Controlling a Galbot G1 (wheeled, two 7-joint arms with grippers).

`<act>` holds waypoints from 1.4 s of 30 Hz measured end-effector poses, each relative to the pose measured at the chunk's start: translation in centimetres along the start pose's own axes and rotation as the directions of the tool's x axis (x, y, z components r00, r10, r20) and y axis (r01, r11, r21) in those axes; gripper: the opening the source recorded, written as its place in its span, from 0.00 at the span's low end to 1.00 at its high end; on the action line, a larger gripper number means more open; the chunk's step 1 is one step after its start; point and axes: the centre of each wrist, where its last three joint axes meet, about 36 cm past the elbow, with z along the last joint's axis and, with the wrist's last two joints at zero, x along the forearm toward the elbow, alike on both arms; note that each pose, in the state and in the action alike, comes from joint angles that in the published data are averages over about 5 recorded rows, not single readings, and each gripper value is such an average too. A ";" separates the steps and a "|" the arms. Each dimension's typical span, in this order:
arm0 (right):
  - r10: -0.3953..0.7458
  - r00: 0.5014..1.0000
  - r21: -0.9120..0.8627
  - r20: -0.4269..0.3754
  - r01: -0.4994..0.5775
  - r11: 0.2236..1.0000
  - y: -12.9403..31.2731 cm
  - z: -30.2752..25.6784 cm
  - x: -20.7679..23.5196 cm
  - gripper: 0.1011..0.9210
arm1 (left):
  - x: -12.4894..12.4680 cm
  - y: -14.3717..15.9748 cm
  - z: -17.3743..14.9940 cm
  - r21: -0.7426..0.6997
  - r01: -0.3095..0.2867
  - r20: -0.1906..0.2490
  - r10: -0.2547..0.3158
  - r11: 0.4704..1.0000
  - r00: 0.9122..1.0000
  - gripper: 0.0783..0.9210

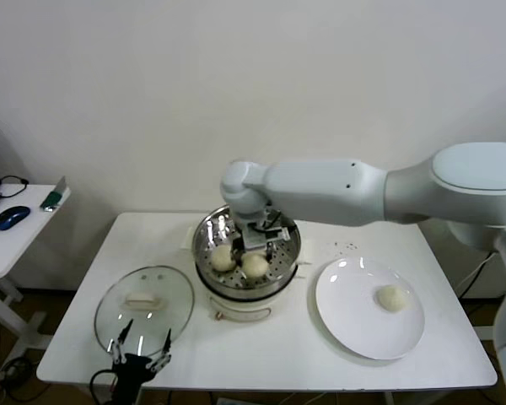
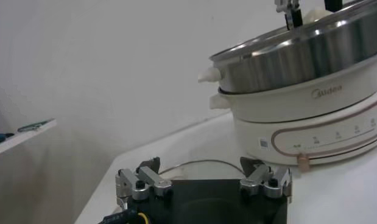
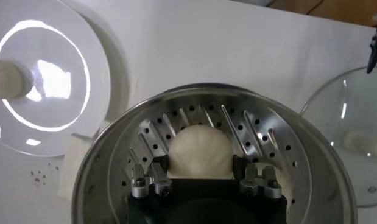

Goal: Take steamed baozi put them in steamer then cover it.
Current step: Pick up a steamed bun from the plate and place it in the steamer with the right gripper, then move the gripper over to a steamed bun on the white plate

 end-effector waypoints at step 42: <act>0.097 0.981 -0.578 -0.167 -0.177 0.797 15.2 3.7 5.1 0.88 | -1.0 0.3 -0.9 -0.004 -0.006 0.014 0.006 1.000 1.000 0.88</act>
